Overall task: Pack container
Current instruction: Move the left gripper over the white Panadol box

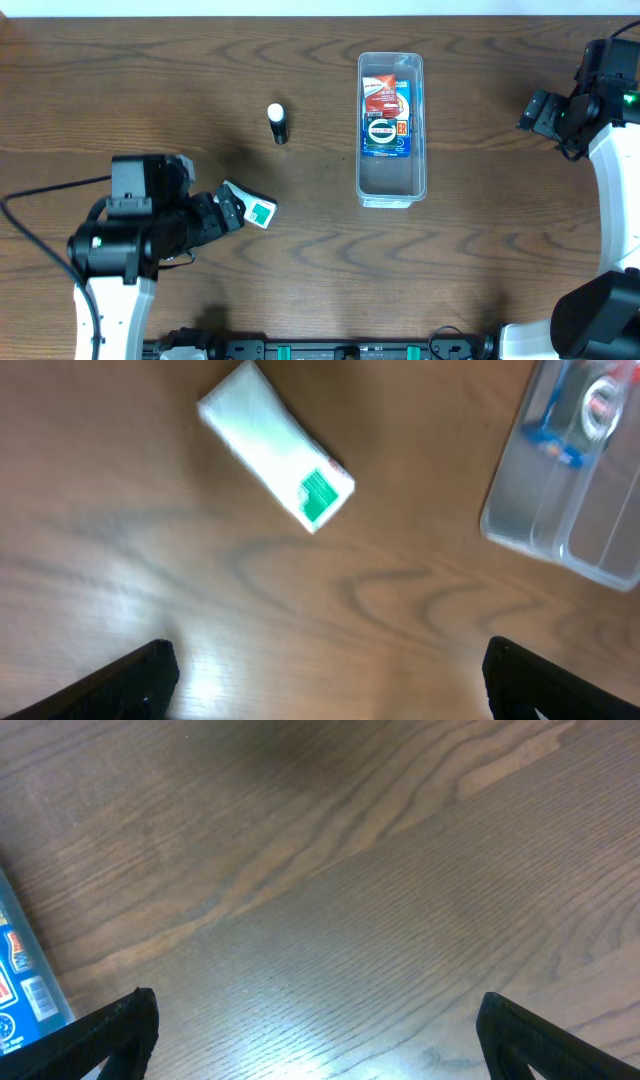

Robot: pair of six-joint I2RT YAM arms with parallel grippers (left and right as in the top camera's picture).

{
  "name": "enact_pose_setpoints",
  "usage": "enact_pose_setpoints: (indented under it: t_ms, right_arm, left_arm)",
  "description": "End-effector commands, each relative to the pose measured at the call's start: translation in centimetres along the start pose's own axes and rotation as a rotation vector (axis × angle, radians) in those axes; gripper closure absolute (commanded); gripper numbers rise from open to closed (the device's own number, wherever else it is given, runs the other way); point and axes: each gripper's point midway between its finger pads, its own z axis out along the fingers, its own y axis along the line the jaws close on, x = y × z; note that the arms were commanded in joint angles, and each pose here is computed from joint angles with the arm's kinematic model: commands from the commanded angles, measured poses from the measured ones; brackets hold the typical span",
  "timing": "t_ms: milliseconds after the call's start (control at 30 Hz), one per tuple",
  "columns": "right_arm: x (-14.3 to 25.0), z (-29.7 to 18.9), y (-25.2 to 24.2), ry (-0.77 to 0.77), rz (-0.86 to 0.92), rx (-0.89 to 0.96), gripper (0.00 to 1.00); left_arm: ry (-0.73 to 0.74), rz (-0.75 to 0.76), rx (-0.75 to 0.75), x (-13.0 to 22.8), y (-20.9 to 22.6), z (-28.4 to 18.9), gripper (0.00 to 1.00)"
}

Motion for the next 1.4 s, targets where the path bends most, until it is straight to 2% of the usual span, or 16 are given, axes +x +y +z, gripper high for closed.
enact_pose_setpoints:
  t_ms: [0, 67, 133, 200, 300, 367, 467, 567, 733, 833, 1067, 1367]
  right_arm:
    - [0.0, 0.2, -0.5, 0.002, -0.004, 0.018, 0.01]
    - [0.0, 0.2, -0.5, 0.002, -0.004, 0.017, 0.01]
    - [0.0, 0.2, -0.5, 0.002, -0.004, 0.018, 0.01]
    - [0.0, 0.2, -0.5, 0.002, -0.004, 0.018, 0.01]
    - [0.0, 0.2, -0.5, 0.002, -0.004, 0.018, 0.01]
    - [0.0, 0.2, -0.5, 0.002, -0.004, 0.017, 0.01]
    - [0.0, 0.2, -0.5, 0.002, -0.004, 0.018, 0.01]
    - [0.0, 0.2, -0.5, 0.002, -0.004, 0.018, 0.01]
    - [0.0, 0.2, -0.5, 0.002, -0.004, 0.018, 0.01]
    - [0.0, 0.2, -0.5, 0.002, -0.004, 0.018, 0.01]
    - [0.0, 0.2, -0.5, 0.002, -0.004, 0.018, 0.01]
    - [0.0, 0.2, -0.5, 0.002, -0.004, 0.018, 0.01]
  left_arm:
    - [0.066, -0.053, 0.08, 0.3, -1.5, 0.5, 0.02]
    - [0.047, -0.179, 0.068, -0.5, -1.4, 0.8, 0.02]
    - [0.046, -0.392, 0.006, -0.6, -0.4, 1.1, 0.02]
    - [0.027, -0.458, -0.046, -0.9, 0.5, 1.3, 0.02]
    - [-0.026, -0.609, -0.256, -0.6, 4.1, 1.4, 0.02]
    - [-0.04, -0.656, -0.325, -0.6, 5.0, 1.8, 0.02]
    - [-0.009, -0.651, -0.314, -1.0, 4.1, 3.2, 0.02]
    - [0.04, -0.577, -0.278, -1.5, 2.1, 4.9, 0.02]
    - [0.029, -0.505, -0.334, -3.3, 0.9, 5.2, 0.02]
    - [0.006, -0.543, -0.396, -4.0, 1.5, 5.0, 0.02]
    - [0.055, -0.587, -0.469, -3.8, 2.1, 7.3, 0.02]
    - [0.066, -0.617, -0.49, -4.0, 2.5, 9.1, 0.02]
